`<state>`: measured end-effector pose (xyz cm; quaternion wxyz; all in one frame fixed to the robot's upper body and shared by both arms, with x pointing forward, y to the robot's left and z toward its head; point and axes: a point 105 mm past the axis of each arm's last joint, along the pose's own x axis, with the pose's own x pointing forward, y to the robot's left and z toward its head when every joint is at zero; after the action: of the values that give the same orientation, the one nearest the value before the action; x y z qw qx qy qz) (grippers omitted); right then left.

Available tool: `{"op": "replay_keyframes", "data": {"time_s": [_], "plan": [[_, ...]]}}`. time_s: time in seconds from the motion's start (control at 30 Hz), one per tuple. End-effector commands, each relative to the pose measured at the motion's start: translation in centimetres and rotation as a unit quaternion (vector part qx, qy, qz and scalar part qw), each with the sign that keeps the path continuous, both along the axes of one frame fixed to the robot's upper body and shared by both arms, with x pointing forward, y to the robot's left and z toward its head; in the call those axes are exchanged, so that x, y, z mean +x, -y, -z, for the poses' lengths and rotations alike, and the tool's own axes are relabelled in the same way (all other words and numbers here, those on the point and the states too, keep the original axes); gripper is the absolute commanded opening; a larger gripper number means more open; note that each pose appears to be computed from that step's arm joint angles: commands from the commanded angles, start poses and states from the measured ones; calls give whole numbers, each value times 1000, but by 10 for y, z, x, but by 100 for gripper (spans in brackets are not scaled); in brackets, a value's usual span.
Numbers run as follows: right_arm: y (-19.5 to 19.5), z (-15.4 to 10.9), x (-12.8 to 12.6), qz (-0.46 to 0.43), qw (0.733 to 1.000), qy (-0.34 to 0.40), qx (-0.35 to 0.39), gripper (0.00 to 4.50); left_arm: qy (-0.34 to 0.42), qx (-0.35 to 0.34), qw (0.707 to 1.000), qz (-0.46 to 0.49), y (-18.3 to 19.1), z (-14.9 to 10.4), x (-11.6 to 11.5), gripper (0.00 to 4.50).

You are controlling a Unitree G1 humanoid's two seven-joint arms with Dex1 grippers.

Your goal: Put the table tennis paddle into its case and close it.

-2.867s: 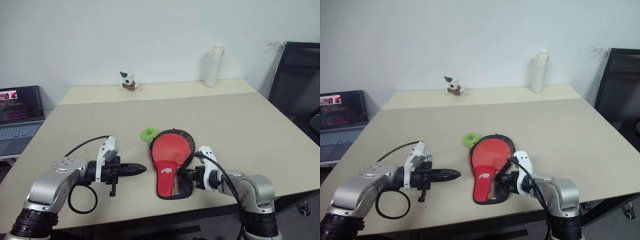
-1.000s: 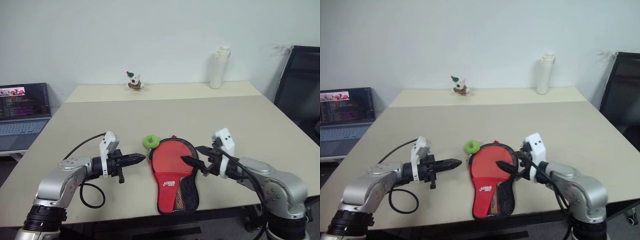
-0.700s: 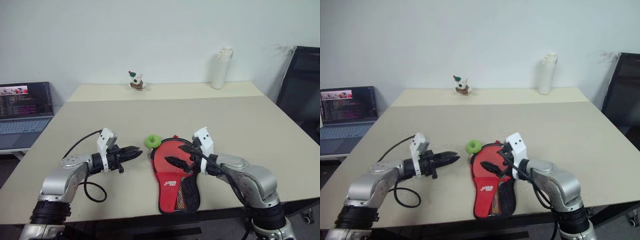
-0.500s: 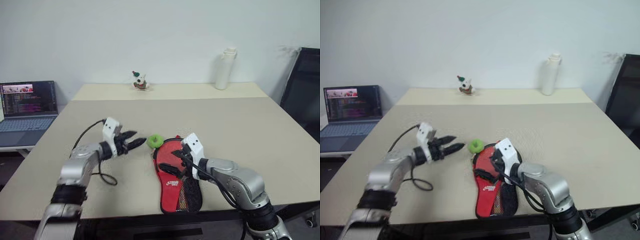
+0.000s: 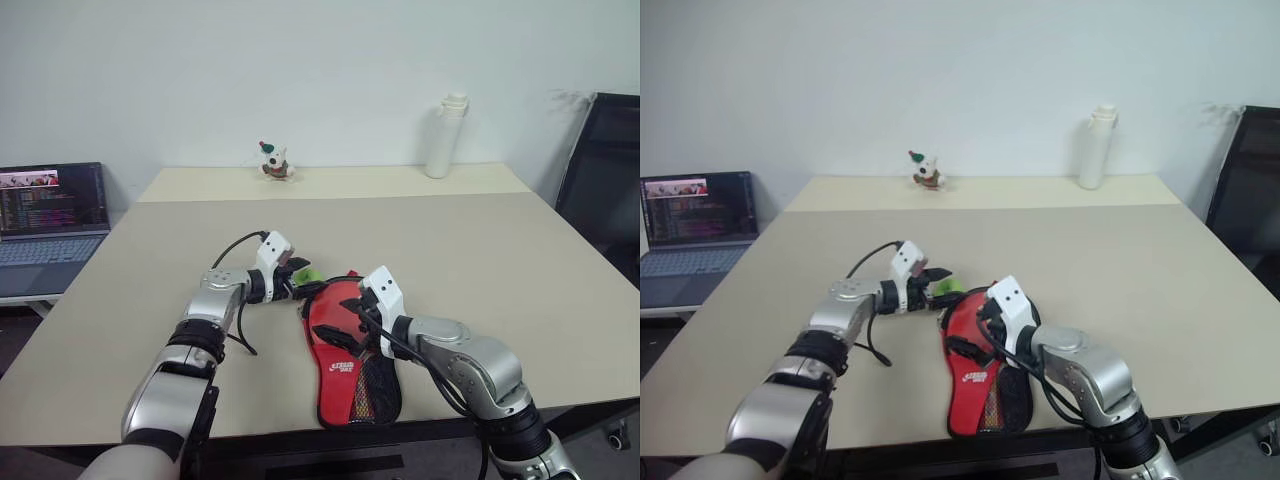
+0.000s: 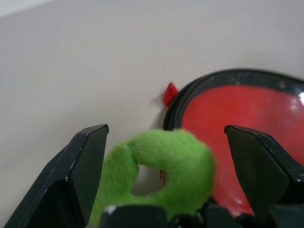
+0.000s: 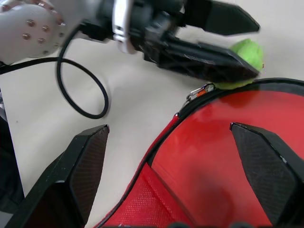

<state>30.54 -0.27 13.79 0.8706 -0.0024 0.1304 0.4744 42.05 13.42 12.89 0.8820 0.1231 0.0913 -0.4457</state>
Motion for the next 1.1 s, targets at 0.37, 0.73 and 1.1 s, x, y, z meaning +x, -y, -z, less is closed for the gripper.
{"op": "replay_keyframes", "data": {"time_s": [0.37,0.73,1.1], "plan": [[-3,-5,10,13,999,37,-9,450,-1,-3,1000,-9,2,7,5,224],[-2,60,37,68,992,-14,-102,450,-8,-20,1000,8,5,6,0,1],[7,85,28,69,988,-41,-133,450,100,100,974,-176,-16,-25,46,1]]}}
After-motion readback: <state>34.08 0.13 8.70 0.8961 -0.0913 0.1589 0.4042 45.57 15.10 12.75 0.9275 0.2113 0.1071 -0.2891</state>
